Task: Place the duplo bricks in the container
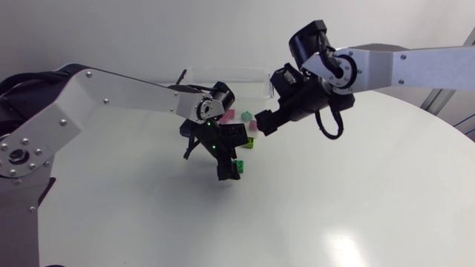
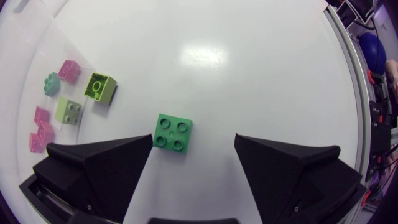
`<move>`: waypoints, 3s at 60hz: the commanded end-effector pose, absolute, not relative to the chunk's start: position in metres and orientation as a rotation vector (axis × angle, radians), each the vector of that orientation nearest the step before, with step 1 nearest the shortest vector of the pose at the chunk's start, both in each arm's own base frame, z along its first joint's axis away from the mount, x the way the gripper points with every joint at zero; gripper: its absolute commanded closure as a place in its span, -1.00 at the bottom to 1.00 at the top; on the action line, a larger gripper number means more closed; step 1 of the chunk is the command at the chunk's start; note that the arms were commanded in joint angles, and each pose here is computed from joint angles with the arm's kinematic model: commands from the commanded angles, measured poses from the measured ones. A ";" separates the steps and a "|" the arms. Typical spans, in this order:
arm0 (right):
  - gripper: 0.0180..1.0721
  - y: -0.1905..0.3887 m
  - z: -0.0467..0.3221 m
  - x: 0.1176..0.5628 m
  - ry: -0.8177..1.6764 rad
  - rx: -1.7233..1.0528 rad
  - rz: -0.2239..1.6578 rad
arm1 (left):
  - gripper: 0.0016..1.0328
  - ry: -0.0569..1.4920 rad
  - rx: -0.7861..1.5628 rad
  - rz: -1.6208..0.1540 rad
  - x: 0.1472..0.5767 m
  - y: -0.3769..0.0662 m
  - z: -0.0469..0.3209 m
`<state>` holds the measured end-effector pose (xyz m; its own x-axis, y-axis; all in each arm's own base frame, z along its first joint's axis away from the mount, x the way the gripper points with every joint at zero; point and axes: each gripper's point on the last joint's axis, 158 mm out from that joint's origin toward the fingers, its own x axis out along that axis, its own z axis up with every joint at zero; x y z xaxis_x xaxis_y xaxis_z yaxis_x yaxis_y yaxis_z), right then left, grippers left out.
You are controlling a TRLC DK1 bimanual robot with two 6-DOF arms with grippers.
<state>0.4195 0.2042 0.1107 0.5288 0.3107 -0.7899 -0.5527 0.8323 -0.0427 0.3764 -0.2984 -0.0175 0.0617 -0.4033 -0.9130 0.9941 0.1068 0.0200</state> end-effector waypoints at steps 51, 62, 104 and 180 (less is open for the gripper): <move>-0.91 0.180 0.078 0.376 0.952 -0.232 0.437 | 0.38 1.137 0.907 -1.392 0.356 -0.298 -0.059; -0.91 0.177 0.077 0.373 0.957 -0.237 0.433 | 0.12 1.138 0.922 -1.366 0.361 -0.294 -0.057; -0.91 0.167 0.074 0.367 0.964 -0.247 0.423 | -0.55 1.263 0.911 -1.194 0.375 -0.272 -0.055; -0.91 0.134 0.080 0.359 0.948 -0.233 0.398 | -0.13 1.475 0.789 -0.994 0.375 -0.307 -0.050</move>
<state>0.3650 0.1410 0.0848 0.5253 0.2329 -0.8184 -0.4257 0.9047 -0.0158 0.3824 -0.3068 -0.0345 -0.1072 -0.0925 -0.9899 0.9060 0.4010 -0.1356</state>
